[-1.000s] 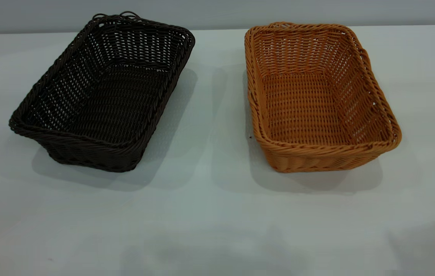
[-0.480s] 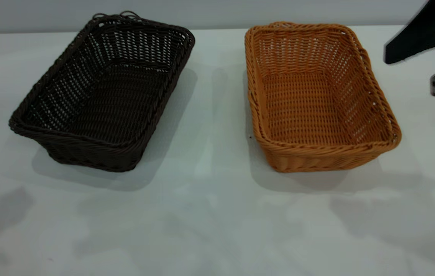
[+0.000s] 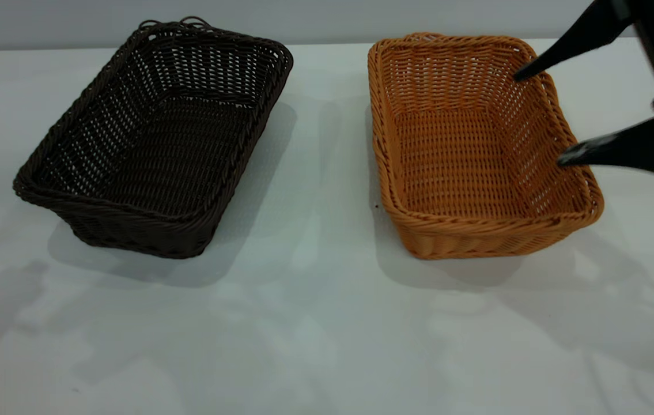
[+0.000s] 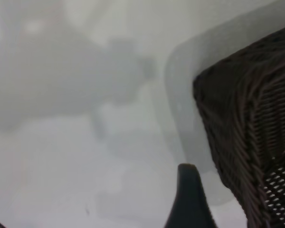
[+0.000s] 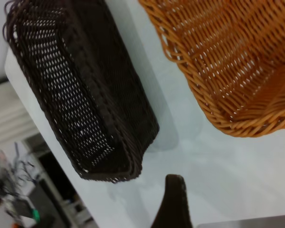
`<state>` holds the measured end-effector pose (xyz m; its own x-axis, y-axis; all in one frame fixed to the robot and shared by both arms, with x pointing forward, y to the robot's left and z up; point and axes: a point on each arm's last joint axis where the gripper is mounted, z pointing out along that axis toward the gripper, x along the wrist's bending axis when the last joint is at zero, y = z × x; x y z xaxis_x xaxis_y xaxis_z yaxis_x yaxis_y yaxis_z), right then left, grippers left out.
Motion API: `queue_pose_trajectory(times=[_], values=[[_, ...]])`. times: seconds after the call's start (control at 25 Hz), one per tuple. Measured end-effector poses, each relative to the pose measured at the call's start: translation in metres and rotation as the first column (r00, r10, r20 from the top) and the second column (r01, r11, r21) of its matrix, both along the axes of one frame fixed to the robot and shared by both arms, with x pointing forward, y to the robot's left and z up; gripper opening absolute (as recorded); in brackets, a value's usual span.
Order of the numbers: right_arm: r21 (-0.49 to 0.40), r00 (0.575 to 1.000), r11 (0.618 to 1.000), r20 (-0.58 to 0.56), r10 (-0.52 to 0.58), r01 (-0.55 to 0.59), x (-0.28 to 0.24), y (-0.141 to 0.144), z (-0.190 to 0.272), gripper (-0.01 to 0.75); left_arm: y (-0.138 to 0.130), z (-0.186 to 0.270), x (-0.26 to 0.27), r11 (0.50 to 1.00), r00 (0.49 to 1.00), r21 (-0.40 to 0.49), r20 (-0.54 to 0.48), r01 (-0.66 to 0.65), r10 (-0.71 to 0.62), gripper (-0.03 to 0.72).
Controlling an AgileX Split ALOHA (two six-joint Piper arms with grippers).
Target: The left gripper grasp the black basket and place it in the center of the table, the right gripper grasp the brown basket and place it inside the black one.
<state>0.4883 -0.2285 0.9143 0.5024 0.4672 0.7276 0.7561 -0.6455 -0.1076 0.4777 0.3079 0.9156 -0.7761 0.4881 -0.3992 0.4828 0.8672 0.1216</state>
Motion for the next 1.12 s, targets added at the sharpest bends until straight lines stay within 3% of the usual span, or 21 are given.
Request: queue_pose_trajectory(times=[0.24, 0.52, 0.88, 1.12], values=[[0.061, 0.982, 0.995, -0.177, -0.072, 0.084, 0.003, 0.021, -0.035, 0.529, 0.003, -0.012, 0.007, 0.999, 0.999, 0.009, -0.002, -0.047, 0.047, 0.474], [0.043, 0.926, 0.99, -0.361, -0.107, 0.131, 0.001, 0.035, -0.073, 0.526, -0.004, -0.021, 0.012, 0.993, 0.993, -0.017, -0.006, -0.118, 0.118, 0.474], [-0.069, 0.901, 0.98, -0.384, -0.201, 0.189, 0.003, 0.027, -0.086, 0.524, -0.022, -0.035, 0.016, 0.997, 0.997, 0.001, 0.0, -0.08, 0.08, 0.474], [-0.071, 0.919, 0.977, -0.331, -0.213, 0.201, 0.021, 0.029, -0.08, 0.524, -0.021, -0.046, 0.017, 0.995, 0.995, 0.012, -0.019, -0.096, 0.097, 0.474]])
